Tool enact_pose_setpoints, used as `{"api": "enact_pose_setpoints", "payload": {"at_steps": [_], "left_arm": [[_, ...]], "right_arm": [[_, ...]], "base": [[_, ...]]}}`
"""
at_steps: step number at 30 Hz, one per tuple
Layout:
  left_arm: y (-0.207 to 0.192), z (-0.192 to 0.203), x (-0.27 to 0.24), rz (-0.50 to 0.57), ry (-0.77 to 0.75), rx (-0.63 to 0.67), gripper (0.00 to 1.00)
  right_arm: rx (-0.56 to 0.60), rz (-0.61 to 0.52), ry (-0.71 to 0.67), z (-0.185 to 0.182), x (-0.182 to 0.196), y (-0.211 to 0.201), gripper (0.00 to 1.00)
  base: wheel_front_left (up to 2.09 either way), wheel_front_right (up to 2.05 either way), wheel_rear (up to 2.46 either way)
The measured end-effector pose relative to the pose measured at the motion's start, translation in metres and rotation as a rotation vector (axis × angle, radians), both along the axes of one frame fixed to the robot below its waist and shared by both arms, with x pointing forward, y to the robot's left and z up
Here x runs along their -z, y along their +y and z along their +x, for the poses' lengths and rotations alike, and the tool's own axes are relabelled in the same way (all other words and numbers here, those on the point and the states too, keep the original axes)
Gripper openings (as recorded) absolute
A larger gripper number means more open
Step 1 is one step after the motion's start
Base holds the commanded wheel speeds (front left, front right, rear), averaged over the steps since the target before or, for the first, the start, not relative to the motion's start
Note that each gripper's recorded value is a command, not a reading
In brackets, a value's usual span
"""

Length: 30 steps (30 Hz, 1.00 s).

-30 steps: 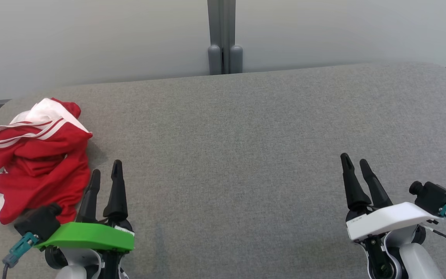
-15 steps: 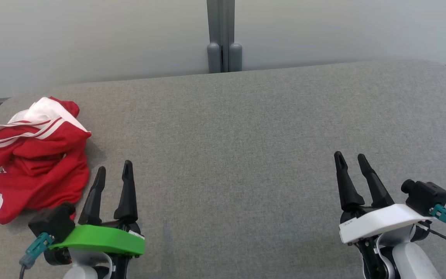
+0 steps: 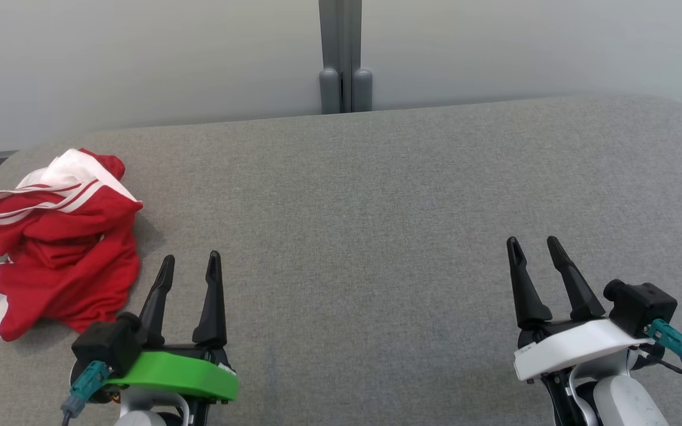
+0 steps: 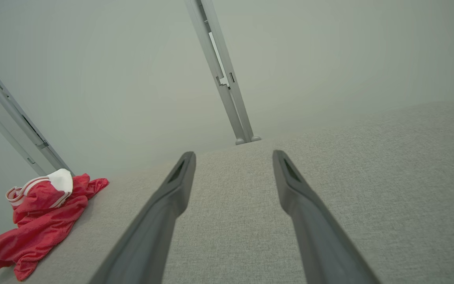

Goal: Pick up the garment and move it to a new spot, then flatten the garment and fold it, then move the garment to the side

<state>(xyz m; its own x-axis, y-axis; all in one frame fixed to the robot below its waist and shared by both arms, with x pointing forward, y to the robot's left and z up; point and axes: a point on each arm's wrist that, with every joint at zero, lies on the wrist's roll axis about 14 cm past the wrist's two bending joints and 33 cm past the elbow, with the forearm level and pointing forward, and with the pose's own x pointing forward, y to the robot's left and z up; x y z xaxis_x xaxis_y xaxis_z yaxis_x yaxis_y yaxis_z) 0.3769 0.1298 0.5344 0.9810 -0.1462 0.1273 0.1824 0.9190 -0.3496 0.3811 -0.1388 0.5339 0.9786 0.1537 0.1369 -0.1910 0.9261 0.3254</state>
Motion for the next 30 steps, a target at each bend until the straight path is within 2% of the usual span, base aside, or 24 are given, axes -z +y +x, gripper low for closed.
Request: {"api": "enact_pose_setpoints", "payload": {"at_steps": [30], "left_arm": [[-0.013, -0.003, 0.006, 0.201, -0.052, 0.032, 1.0]], "right_arm": [[-0.011, -0.184, -0.044, 0.0, 0.004, 0.007, 1.0]], "base": [[0.0, 0.0, 0.0]]}}
